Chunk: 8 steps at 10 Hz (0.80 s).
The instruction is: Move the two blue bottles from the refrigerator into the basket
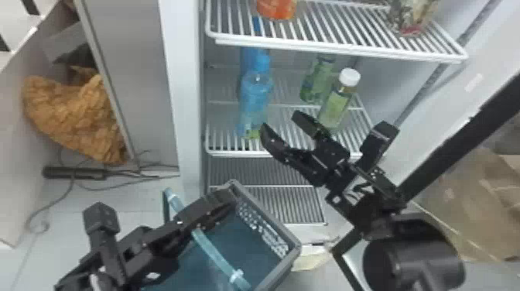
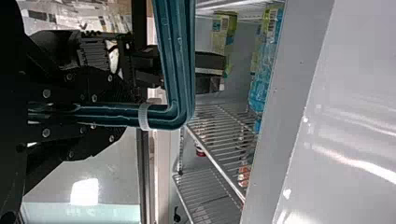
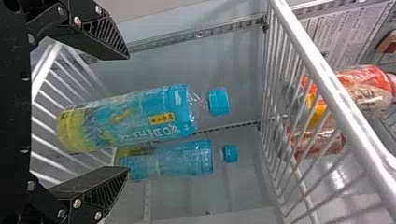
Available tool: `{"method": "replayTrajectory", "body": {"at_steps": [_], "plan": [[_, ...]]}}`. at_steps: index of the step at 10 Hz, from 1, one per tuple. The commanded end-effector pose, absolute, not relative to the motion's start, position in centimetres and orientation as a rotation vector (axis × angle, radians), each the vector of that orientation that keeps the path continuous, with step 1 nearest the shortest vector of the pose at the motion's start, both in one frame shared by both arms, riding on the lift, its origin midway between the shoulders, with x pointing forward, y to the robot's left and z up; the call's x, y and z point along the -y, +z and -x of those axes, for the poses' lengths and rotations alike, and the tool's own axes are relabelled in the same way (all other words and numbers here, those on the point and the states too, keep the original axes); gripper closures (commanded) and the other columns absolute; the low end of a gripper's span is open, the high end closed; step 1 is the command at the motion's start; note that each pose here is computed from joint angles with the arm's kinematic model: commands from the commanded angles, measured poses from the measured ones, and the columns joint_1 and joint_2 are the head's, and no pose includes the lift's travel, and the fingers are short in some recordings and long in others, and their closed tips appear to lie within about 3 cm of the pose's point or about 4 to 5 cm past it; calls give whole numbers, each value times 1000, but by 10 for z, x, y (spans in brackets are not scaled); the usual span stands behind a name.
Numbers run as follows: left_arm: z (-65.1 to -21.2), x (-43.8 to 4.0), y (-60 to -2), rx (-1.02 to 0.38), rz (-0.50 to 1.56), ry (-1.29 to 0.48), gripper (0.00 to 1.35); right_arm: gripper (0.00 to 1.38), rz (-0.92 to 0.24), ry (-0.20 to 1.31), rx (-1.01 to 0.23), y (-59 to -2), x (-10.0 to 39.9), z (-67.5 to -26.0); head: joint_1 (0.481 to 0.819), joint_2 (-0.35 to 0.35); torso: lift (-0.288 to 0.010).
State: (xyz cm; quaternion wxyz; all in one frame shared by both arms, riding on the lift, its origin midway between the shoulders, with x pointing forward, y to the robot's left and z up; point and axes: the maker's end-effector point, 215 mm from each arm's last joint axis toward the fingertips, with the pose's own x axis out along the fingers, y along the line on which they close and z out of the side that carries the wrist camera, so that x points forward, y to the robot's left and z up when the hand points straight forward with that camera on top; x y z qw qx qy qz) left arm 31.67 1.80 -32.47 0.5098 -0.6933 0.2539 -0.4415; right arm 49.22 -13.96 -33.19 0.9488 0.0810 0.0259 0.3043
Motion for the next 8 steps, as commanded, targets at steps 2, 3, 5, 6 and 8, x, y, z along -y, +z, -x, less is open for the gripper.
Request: {"method": "replayTrajectory", "body": {"at_steps": [2, 3, 5, 6, 8], "plan": [[-318, -15, -324, -615, 1671, -1069, 1197, 220, -154, 635, -36, -329, 126, -513, 695, -164, -220], [-317, -15, -324, -615, 1673, -1072, 1197, 220, -150, 640, -36, -330, 121, -520, 695, -156, -220], [-320, -13, -322, -614, 1671, -1079, 1197, 219, -144, 655, -46, -334, 109, -532, 695, -143, -220], [-320, -13, -321, -612, 1670, -1082, 1199, 220, -137, 662, -43, -332, 104, -537, 695, -134, -220], [-320, -13, -322, -614, 1672, -1082, 1197, 222, -120, 646, -42, -331, 104, -546, 695, -120, -220]]}}
